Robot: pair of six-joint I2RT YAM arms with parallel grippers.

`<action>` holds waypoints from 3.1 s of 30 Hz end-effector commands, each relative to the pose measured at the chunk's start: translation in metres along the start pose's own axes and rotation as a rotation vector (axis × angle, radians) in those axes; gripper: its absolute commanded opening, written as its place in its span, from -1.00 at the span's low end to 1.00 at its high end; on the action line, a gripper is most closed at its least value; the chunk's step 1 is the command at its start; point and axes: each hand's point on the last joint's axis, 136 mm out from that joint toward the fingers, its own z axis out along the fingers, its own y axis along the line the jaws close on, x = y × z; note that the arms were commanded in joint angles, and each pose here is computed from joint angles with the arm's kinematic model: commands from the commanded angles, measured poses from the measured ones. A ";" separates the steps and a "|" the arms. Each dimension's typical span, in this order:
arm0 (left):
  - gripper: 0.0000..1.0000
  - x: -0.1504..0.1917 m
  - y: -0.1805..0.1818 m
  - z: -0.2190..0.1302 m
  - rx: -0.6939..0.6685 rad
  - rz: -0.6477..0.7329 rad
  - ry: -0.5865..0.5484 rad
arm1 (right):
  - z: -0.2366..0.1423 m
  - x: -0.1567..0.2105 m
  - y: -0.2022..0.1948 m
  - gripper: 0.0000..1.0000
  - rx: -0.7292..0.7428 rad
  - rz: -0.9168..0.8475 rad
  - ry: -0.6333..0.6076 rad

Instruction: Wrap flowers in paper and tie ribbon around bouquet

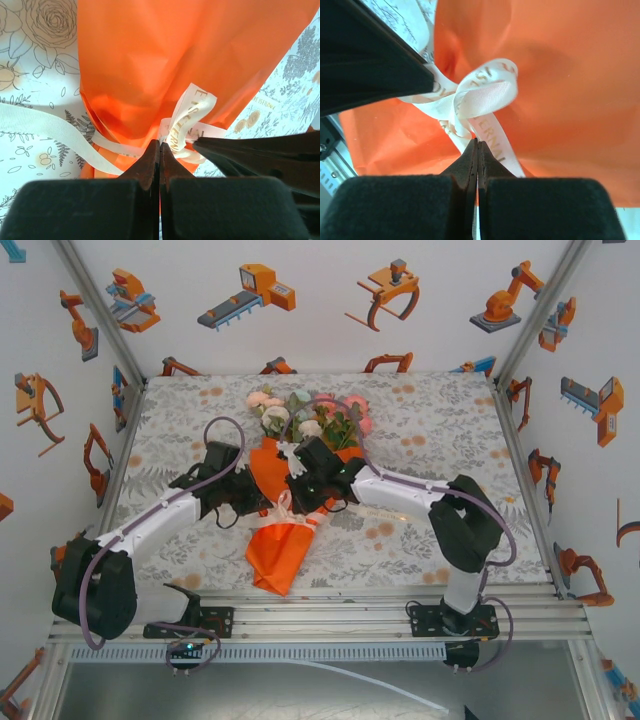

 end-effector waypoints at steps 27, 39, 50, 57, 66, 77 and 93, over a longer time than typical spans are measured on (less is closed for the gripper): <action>-1.00 -0.012 -0.011 -0.042 -0.088 0.167 -0.011 | -0.029 -0.023 -0.009 -1.00 0.006 0.063 -0.167; -1.00 -0.018 -0.036 -0.064 -0.007 0.307 -0.055 | -0.027 -0.024 -0.008 -1.00 0.001 0.064 -0.169; -1.00 0.023 -0.029 -0.022 -0.084 0.123 0.198 | -0.014 -0.020 -0.018 -1.00 0.017 0.115 -0.142; -1.00 -0.006 -0.003 -0.009 -0.197 0.131 0.050 | -0.030 -0.017 -0.027 -0.68 0.077 0.120 -0.146; -1.00 -0.018 0.005 0.001 -0.185 0.070 0.029 | -0.065 -0.013 0.005 -0.30 0.038 -0.059 -0.186; -1.00 -0.033 0.007 0.014 -0.177 0.029 0.009 | -0.040 -0.012 0.059 -0.14 -0.071 -0.269 -0.121; -1.00 -0.039 -0.035 0.026 0.015 -0.172 0.087 | -0.033 -0.055 0.088 -0.12 -0.053 -0.038 -0.507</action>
